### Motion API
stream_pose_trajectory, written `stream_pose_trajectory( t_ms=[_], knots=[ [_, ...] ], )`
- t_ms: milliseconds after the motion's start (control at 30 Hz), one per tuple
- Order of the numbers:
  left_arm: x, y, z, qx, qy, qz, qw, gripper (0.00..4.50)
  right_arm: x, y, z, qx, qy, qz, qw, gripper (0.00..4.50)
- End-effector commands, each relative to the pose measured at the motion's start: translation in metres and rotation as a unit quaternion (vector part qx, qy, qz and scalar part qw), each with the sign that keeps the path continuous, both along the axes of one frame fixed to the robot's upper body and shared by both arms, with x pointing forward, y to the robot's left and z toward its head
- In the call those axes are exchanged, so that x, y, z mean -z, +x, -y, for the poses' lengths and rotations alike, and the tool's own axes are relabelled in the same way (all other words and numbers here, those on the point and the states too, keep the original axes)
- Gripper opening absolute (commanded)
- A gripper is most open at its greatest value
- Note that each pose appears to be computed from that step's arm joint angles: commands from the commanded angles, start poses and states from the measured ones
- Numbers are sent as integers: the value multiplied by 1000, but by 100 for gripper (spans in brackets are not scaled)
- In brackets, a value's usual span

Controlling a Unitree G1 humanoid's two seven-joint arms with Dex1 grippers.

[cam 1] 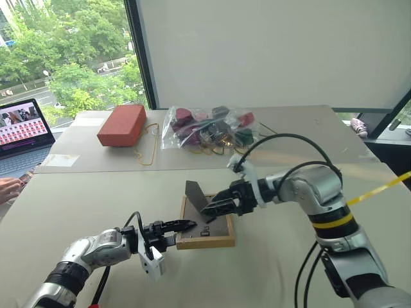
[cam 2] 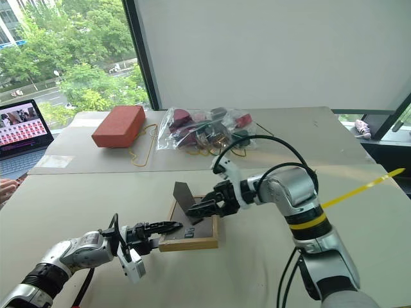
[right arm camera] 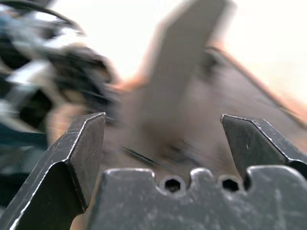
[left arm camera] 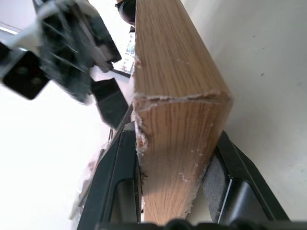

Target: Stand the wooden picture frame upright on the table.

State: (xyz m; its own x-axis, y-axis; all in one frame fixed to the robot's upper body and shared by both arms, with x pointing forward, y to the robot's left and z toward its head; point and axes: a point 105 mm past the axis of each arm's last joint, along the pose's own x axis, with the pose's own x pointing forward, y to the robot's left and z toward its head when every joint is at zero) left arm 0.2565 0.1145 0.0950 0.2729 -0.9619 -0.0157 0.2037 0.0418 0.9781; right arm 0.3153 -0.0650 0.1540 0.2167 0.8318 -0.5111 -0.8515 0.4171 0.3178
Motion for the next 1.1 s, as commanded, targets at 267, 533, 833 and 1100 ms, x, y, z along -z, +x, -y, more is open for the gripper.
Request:
stream_pose_trajectory(
  t_ms=[267,533,833,1100],
  knots=[
    [4,3,-4,-11,6,-11,1000,147,-35,-10,87,-65,-187,418,886,445],
    [1,5,-3,-11,-1,-12,1000,147,4,-63,21,-220,-194,662,690,445],
    [-4,8,-2,-12,-6,-11,1000,147,6,-67,-9,-223,-164,723,633,445],
    [-6,9,-3,-17,-14,-13,1000,147,15,-71,-10,-235,-158,709,646,177]
  ],
)
